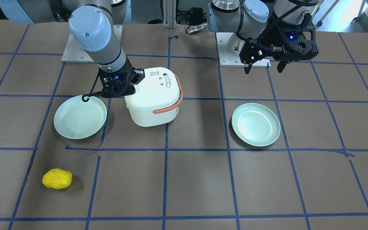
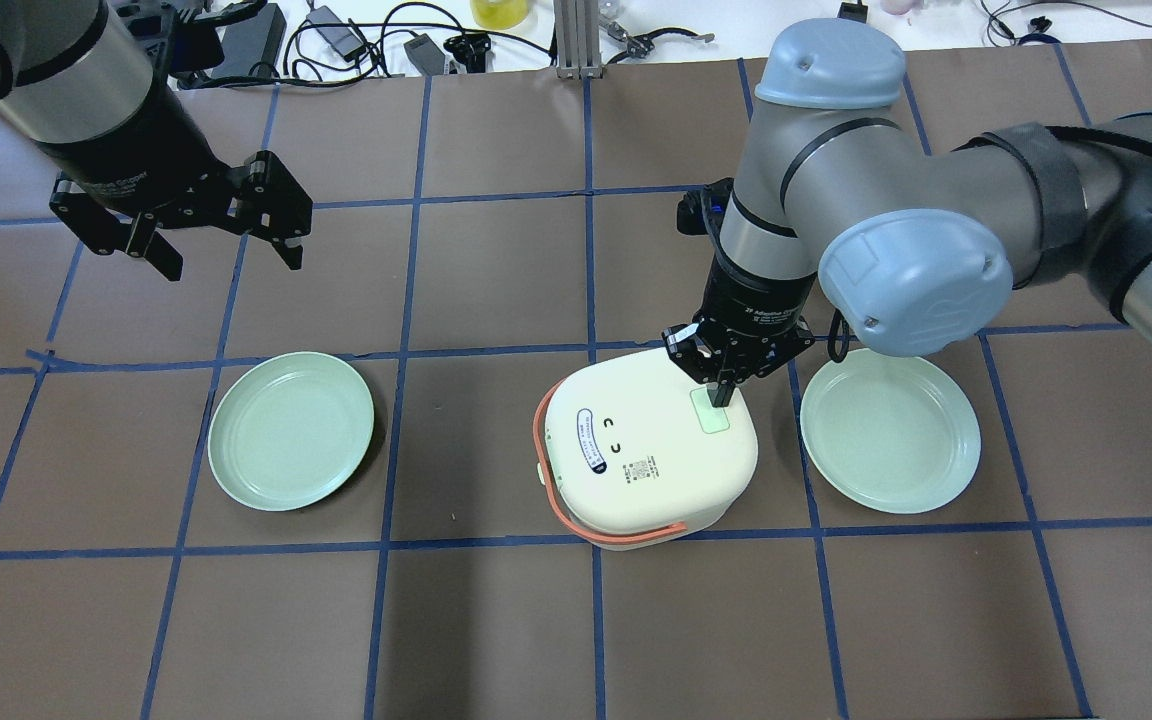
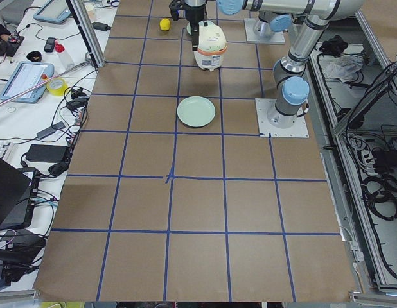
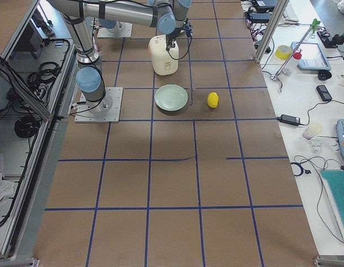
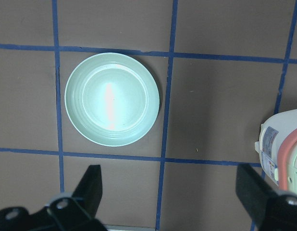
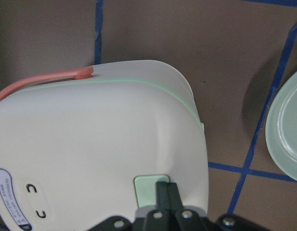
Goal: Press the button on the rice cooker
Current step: 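Press the green lid button with the right gripper fingertips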
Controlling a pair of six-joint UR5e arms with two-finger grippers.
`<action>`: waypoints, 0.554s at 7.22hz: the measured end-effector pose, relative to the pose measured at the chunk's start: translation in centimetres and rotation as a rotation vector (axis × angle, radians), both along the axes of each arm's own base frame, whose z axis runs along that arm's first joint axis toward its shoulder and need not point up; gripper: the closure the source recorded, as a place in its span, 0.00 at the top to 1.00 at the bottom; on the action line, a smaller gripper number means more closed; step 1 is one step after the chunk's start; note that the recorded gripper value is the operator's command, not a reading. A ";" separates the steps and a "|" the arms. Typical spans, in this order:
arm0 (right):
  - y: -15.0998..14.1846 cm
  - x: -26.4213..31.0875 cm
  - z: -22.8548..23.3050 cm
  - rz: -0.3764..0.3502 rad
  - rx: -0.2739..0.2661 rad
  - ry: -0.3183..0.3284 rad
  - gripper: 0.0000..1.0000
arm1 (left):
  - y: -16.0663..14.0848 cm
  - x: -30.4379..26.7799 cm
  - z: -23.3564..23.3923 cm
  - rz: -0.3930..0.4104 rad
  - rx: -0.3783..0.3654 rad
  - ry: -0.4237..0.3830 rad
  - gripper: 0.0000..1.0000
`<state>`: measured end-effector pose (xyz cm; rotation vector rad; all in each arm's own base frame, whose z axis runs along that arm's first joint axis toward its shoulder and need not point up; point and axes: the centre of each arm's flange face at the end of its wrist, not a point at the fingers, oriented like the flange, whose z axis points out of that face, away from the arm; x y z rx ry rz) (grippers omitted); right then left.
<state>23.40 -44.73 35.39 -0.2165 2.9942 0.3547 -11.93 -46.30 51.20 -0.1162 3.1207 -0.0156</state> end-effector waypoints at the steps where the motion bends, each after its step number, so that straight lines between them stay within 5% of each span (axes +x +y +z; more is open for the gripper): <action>1: -0.1 0.0 -0.2 0.000 0.004 0.000 0.00 | 0.0 0.0 0.0 0.000 0.000 0.000 1.00; 4: -0.2 0.1 -0.4 0.000 0.009 0.001 0.00 | 0.0 0.0 0.0 0.000 0.000 0.000 1.00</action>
